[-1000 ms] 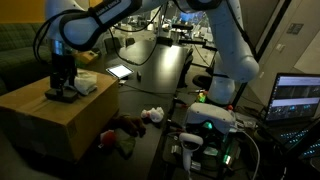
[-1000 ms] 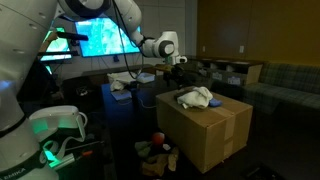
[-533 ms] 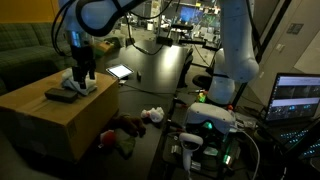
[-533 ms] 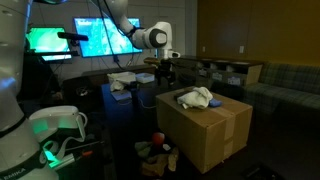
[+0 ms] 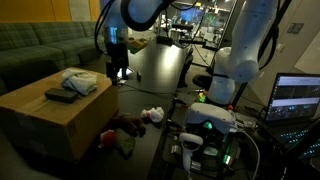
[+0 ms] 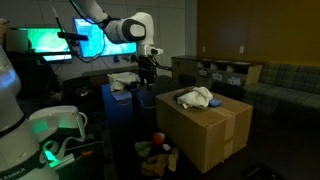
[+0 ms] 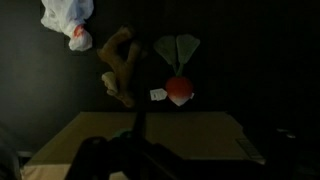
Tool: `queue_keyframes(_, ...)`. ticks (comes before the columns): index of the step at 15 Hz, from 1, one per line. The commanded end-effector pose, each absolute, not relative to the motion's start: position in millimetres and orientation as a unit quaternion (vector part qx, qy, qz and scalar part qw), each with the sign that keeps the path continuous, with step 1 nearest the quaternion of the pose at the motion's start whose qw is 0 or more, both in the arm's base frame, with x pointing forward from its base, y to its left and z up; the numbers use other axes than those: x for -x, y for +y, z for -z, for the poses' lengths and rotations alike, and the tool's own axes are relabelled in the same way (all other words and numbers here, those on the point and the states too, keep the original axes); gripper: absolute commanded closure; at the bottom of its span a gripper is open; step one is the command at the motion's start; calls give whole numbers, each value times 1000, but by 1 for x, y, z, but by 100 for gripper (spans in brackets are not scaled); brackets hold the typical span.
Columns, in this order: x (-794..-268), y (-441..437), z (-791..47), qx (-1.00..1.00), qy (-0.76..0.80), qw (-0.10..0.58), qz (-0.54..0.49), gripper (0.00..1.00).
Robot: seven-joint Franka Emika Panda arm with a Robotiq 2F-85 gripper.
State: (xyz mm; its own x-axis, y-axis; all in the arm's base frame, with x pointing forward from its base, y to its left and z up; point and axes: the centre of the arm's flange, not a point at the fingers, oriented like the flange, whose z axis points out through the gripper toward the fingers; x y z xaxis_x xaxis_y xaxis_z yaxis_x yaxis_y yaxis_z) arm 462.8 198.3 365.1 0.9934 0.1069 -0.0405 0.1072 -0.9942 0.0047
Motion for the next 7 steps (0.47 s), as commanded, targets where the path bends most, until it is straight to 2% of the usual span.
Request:
queue_keyframes(1, -379, 164, -376, -1000, 5, -13, -16, 0)
queue_keyframes(5, -324, 120, -366, -998, -31, -23, -40, 0)
queue_keyframes(6, -373, 150, -360, -1000, -12, -12, -6, 0)
queue_keyframes(7, -360, 140, -357, -1000, -19, -12, -12, 0)
